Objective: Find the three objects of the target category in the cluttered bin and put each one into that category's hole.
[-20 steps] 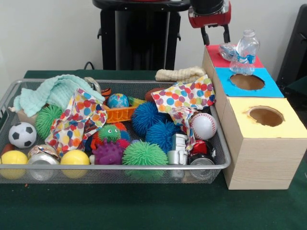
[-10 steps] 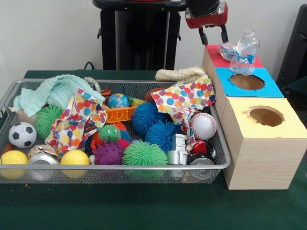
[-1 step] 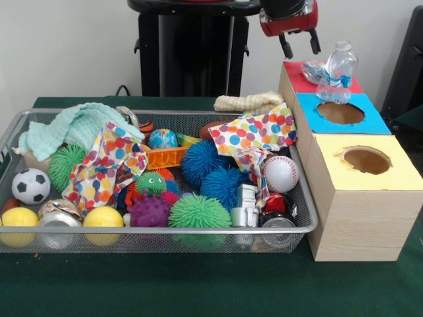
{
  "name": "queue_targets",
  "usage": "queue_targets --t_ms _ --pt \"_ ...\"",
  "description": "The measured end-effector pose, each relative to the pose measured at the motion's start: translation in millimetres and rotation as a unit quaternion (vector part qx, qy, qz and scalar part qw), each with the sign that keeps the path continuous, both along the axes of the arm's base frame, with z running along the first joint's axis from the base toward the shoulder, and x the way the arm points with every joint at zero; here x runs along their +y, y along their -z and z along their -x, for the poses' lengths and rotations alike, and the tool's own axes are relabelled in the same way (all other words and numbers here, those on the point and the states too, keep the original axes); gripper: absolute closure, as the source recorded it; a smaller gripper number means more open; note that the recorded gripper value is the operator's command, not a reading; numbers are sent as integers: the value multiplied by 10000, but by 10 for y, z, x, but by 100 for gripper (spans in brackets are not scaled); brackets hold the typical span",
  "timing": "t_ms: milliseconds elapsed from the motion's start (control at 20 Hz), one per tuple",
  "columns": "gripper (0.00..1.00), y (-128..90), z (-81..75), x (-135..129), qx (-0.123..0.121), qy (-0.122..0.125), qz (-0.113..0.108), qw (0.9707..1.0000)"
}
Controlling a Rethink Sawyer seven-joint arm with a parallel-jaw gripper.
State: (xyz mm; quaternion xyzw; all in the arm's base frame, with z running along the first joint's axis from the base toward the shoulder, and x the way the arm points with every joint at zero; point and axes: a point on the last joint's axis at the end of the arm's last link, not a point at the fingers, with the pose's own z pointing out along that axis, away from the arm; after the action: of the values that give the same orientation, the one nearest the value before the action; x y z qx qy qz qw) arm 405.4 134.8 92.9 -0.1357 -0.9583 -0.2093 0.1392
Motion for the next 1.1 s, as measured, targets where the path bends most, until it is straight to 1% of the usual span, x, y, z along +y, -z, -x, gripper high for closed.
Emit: queue_targets --t_ms 300,350,550,800,1000,1100 --pt "0 -46 47 57 -12 -77 -122 9999" --pt "0 -56 74 68 5 -98 -148 9998" --pt "0 -56 103 77 -2 -113 -142 9998" --pt "0 -58 103 84 -44 -138 -126 9998" --pt "0 -55 133 128 -51 -224 -116 9997" --pt "0 -48 173 174 -51 -317 -98 9994"
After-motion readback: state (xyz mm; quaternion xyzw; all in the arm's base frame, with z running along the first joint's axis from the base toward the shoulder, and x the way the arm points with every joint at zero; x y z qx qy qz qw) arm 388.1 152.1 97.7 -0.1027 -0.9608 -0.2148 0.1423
